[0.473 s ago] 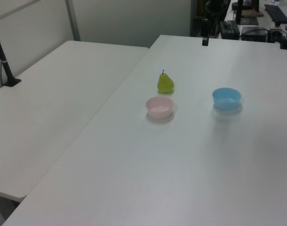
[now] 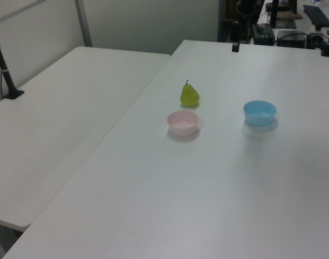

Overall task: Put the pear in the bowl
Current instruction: 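Move the open gripper from above the blue bowl toward the green pear, then lower the gripper over the green pear and close it around the pear, then lift the held pear and carry it over the pink bowl, then lower the pear into the pink bowl and open the gripper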

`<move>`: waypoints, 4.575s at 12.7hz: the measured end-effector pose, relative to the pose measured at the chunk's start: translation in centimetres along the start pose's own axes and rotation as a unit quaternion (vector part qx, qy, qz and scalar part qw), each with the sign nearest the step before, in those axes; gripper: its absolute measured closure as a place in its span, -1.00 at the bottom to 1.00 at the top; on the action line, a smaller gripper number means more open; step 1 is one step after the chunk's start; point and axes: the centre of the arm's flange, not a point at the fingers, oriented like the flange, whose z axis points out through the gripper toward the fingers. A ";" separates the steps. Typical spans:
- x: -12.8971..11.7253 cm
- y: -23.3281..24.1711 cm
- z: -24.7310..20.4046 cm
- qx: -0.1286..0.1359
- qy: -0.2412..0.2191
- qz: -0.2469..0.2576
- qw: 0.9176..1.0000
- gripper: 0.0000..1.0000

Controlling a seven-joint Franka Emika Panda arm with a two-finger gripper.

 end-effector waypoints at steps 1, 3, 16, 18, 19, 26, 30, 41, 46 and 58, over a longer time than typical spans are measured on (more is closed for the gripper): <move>0.0 0.1 0.0 0.000 0.000 0.001 1.000 -1.00; 0.1 0.2 -0.1 0.000 0.003 0.001 1.000 -1.00; 11.7 3.3 17.6 -0.012 0.119 0.025 0.993 -1.00; 12.5 3.0 21.5 -0.013 0.123 0.021 0.992 -1.00; 12.8 2.9 23.0 -0.014 0.126 0.020 0.992 -1.00; 14.0 2.2 28.2 -0.014 0.160 0.013 0.987 -0.81; 14.2 2.1 28.2 -0.014 0.165 0.013 0.986 -0.55; 12.0 0.0 11.0 0.003 0.175 0.037 0.984 -0.55; 8.5 -12.5 9.2 0.017 0.146 0.042 0.988 -0.55; 9.9 -15.9 22.7 -0.012 0.135 0.037 0.990 -0.55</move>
